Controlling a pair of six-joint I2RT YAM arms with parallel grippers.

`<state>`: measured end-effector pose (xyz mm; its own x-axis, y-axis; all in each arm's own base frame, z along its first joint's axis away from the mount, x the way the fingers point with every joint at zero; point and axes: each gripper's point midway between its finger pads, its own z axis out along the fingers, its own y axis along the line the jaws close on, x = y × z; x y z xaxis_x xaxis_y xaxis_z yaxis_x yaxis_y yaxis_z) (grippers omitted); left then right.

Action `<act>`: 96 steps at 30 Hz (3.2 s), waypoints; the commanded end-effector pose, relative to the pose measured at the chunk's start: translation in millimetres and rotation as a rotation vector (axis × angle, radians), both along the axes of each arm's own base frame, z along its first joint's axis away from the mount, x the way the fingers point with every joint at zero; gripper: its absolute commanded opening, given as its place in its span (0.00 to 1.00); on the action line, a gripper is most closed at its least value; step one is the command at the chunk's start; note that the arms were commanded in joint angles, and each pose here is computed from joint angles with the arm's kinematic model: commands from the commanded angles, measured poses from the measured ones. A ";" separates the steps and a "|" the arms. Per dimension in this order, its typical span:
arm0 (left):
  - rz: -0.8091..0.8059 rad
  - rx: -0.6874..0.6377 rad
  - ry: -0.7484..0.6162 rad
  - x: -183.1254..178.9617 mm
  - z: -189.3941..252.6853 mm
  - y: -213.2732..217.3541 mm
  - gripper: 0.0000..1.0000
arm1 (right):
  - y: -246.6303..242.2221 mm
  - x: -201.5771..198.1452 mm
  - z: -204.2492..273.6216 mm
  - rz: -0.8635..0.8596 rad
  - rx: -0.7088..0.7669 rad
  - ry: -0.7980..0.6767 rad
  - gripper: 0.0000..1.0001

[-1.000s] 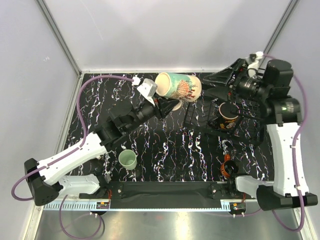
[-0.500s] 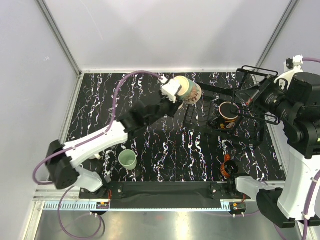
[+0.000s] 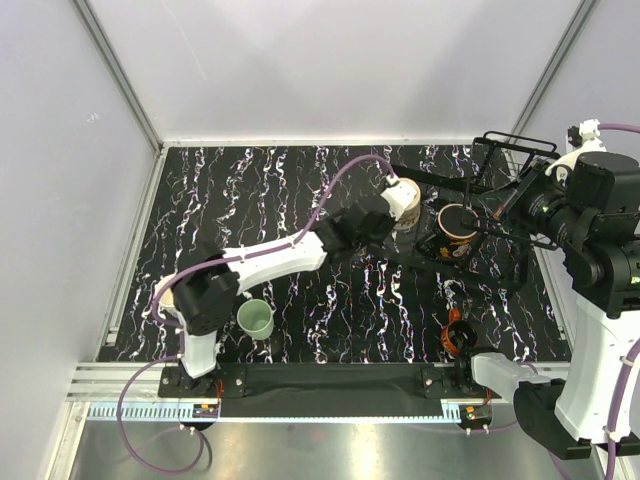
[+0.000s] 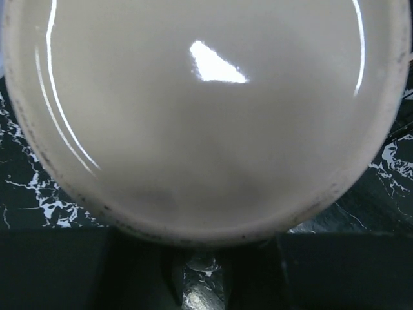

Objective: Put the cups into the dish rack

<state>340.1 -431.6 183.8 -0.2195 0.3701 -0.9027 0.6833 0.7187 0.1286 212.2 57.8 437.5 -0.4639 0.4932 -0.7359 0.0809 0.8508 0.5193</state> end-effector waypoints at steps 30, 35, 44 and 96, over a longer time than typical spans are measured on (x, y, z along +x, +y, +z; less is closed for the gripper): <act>-0.109 -0.152 0.033 -3.4 19.8 -118.1 0.00 | -12.3 -6.3 -5.6 -0.027 -0.072 -0.023 0.00; -0.172 -0.177 0.048 -15.0 20.9 -140.3 0.00 | -11.3 -4.2 -9.4 -0.024 -0.068 -0.016 0.00; -0.192 -0.148 0.068 -18.8 -1.6 -152.1 0.00 | -11.9 -4.5 -11.3 -0.026 -0.071 -0.014 0.00; 0.088 -0.417 0.156 -99.8 107.0 52.9 0.74 | 76.7 12.8 -94.9 0.306 0.082 0.323 0.10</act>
<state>247.2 -403.9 268.8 -0.3693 0.0758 -0.9262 0.6636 0.7193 -0.2057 221.0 98.5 342.3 -0.7497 0.4101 -0.5194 0.0909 0.8412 0.5330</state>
